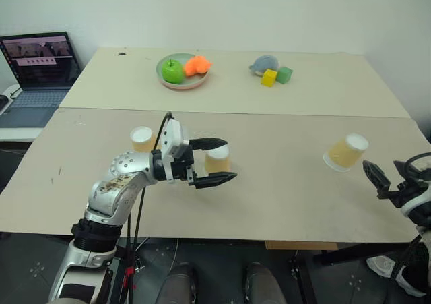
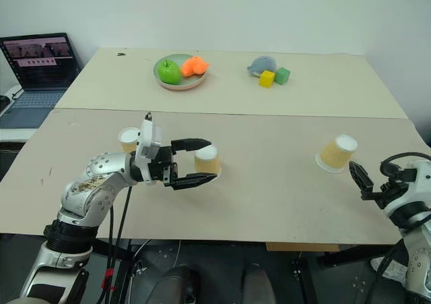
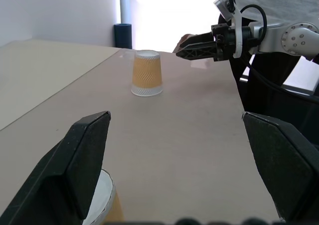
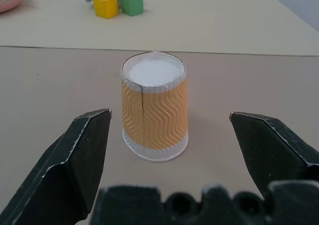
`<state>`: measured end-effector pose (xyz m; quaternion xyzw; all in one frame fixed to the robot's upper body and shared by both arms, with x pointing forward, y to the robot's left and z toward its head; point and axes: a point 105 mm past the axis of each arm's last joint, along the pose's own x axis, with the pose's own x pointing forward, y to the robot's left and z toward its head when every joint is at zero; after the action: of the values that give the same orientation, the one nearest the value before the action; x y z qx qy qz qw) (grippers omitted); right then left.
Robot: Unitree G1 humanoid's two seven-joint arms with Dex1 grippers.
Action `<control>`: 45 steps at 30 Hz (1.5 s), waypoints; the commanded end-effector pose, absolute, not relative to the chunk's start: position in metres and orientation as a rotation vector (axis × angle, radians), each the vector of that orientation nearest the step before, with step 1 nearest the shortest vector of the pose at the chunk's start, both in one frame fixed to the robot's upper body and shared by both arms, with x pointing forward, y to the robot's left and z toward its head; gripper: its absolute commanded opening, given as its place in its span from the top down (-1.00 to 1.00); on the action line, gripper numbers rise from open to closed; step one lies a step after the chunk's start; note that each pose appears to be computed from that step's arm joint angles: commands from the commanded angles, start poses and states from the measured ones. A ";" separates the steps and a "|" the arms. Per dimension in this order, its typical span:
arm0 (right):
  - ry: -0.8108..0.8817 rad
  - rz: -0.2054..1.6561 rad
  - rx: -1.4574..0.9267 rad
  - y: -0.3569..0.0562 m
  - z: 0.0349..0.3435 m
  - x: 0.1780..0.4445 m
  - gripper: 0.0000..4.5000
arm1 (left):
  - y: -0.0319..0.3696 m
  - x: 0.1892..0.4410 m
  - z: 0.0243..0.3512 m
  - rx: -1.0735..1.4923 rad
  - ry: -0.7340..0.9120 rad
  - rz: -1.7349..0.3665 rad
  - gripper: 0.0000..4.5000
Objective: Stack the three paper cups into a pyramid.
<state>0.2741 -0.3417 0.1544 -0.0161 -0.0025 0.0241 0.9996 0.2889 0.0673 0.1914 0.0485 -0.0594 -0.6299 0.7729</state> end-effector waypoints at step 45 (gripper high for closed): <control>-0.184 0.338 -0.072 -0.295 0.206 0.371 -0.18 | 0.134 0.286 0.207 0.124 -0.136 -1.039 -1.00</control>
<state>0.3670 -0.3195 0.1621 -0.0169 -0.0279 0.1177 0.9925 0.2893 0.1231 0.1980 0.0504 -0.0508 -0.5115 0.8563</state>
